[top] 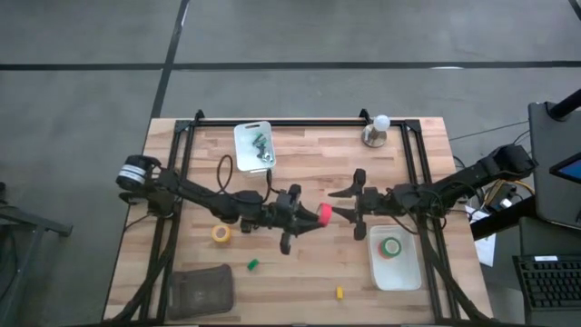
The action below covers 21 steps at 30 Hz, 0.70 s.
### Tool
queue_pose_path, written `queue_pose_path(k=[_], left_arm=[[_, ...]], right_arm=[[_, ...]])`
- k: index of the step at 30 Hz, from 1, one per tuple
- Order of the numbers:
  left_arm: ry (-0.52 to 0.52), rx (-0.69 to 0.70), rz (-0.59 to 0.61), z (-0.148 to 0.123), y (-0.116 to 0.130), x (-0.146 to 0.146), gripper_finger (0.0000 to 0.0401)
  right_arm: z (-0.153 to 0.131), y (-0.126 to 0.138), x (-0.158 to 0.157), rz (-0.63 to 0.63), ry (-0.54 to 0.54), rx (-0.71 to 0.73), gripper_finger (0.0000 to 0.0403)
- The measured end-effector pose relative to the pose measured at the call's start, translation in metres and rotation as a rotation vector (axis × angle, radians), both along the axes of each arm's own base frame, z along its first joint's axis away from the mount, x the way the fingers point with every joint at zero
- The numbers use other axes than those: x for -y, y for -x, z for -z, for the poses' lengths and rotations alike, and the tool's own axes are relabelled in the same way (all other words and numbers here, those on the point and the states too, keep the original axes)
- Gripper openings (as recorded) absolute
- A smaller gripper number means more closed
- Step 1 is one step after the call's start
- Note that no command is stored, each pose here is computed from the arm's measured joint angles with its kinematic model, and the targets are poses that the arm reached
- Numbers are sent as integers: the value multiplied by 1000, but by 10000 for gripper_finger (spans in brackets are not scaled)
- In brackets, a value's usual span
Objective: Pick and place Stapler, Stapler remover, tape
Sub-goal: Put the red tape into the bottom white bin
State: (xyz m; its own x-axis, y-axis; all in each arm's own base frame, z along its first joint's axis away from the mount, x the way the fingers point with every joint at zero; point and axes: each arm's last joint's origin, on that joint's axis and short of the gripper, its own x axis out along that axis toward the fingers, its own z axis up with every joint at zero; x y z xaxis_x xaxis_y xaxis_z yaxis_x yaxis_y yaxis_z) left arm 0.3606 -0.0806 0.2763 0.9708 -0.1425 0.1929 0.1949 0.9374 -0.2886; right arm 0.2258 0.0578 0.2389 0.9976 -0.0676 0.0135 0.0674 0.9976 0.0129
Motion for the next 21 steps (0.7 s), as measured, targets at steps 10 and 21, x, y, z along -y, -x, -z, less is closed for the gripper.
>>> queue_pose_path(k=[10, 21], left_arm=[[-20, -2, -32, -1, 1, -1, 57], [-40, -4, -43, -7, 5, -3, 57]], right_arm=[[1, -1, 0, -4, -5, -9, 164], [1, -1, -1, -14, 3, -13, 157]])
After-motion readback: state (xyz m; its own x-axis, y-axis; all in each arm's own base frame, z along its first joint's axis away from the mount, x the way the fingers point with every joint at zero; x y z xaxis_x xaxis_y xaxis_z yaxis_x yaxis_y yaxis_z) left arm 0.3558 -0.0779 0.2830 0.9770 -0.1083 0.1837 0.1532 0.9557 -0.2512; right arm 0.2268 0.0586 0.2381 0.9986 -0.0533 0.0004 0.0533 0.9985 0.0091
